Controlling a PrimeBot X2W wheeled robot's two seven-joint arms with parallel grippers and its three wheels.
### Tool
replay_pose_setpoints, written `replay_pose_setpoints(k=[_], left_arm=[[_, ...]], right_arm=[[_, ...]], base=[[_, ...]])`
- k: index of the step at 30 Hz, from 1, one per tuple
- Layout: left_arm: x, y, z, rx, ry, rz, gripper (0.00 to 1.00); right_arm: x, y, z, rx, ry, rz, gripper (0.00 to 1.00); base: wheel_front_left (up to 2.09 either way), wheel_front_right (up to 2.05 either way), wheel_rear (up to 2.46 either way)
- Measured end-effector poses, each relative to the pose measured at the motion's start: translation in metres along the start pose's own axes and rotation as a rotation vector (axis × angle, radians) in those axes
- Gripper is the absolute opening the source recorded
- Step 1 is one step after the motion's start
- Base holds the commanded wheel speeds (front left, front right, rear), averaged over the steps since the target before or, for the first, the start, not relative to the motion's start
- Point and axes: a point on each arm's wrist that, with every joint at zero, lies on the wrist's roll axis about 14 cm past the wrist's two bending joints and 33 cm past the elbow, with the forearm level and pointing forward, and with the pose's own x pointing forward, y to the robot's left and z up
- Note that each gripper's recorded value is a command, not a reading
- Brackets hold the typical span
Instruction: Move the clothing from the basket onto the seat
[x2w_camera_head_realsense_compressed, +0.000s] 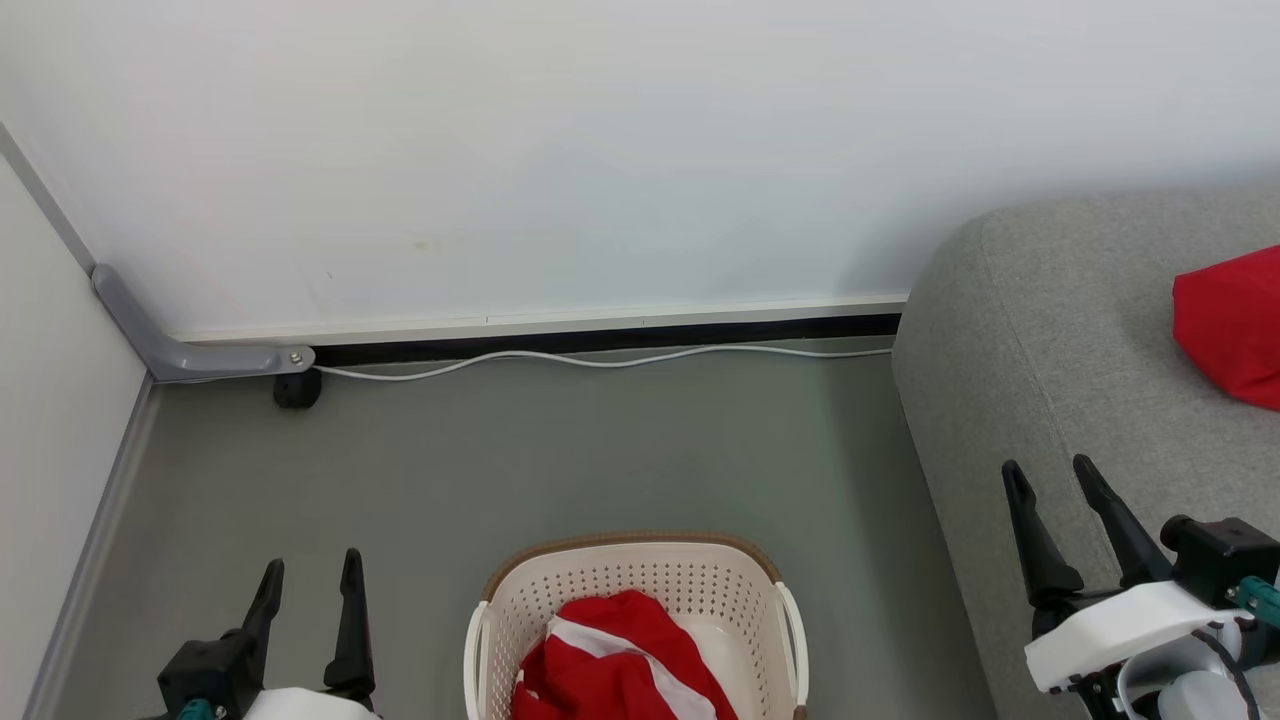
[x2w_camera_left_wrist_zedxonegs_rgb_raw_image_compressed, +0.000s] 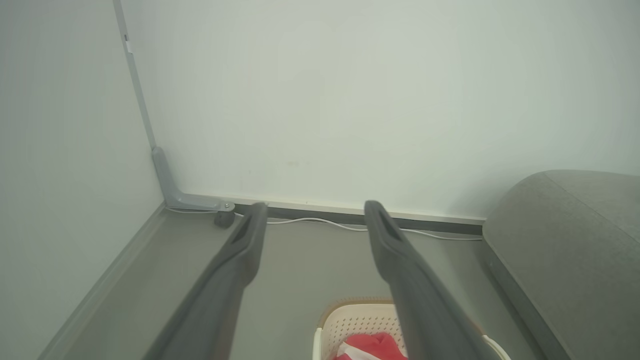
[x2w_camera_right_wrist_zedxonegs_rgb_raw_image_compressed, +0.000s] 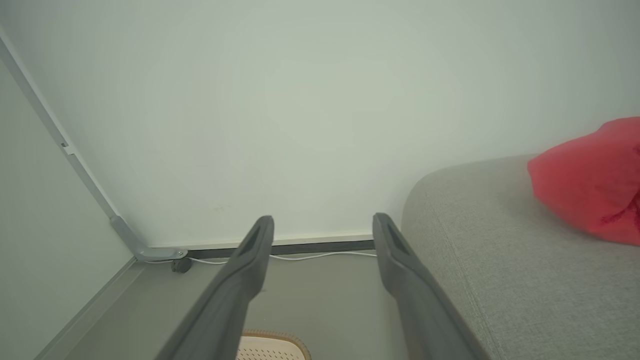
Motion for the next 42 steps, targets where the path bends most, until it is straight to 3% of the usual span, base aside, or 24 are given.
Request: replay_pose_setpoints(k=[29,42], left_arm=[[-0.004,-0.018,-0.031,-0.006,0.096,-0.046,1.0],[0.026,-0.058,-0.091,-0.031,0.285,-0.124,1.0]], right_arm=[[0.002,-0.01,-0.009,0.006,0.019,-0.035,1.0],[0.059,-0.025,-0.007,-0.003,-0.005,-0.025,1.0]], base=[[0.0,0.0,0.0],[0.0,0.0,0.0]])
